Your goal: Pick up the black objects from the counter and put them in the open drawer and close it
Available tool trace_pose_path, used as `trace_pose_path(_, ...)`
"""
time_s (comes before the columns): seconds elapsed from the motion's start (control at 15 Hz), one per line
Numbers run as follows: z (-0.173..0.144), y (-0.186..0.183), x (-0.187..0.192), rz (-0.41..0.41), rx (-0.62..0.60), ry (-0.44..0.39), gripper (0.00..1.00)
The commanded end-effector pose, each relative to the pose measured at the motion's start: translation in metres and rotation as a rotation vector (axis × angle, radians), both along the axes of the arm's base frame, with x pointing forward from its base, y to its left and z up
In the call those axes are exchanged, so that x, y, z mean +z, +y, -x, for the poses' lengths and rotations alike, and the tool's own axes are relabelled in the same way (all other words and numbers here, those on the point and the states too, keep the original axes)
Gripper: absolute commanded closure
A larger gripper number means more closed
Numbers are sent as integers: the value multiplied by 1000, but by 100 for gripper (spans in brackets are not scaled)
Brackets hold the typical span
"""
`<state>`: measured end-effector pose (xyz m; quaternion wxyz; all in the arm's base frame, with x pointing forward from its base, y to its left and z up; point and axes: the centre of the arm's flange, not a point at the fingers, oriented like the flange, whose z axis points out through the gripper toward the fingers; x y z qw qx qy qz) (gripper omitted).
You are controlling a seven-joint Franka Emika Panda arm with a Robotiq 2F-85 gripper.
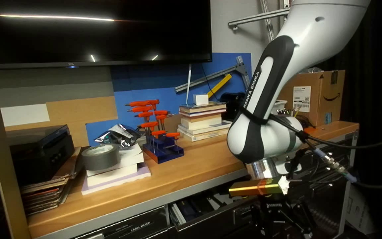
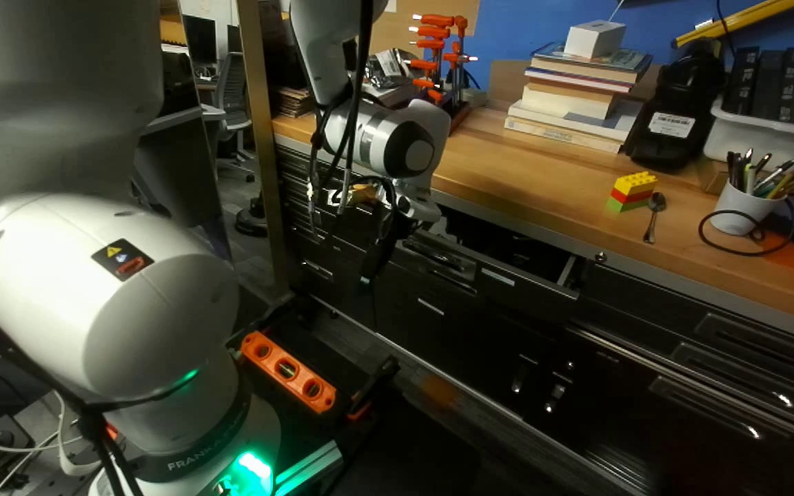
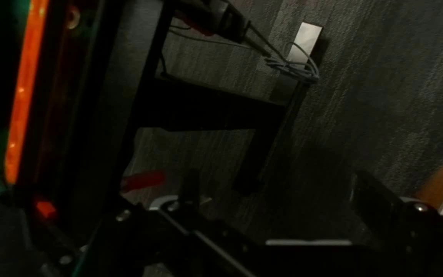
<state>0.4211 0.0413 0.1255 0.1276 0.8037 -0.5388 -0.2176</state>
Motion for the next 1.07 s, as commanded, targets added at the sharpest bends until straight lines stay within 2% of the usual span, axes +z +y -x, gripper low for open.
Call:
trace_pose_path(0.0, -19, 7, -31, -87, -99, -109, 0)
trace_pose_path(0.27, -30, 13, -40, -129, -252, -298, 0)
trace_pose_path(0.53, -41, 29, -40, -194, -351, -419, 0)
trace_pose_path(0.73, -61, 54, -40, -238, -351, -467, 0)
trace_pose_path(1.0, -89, 85, -47, -306, -311, -487, 0)
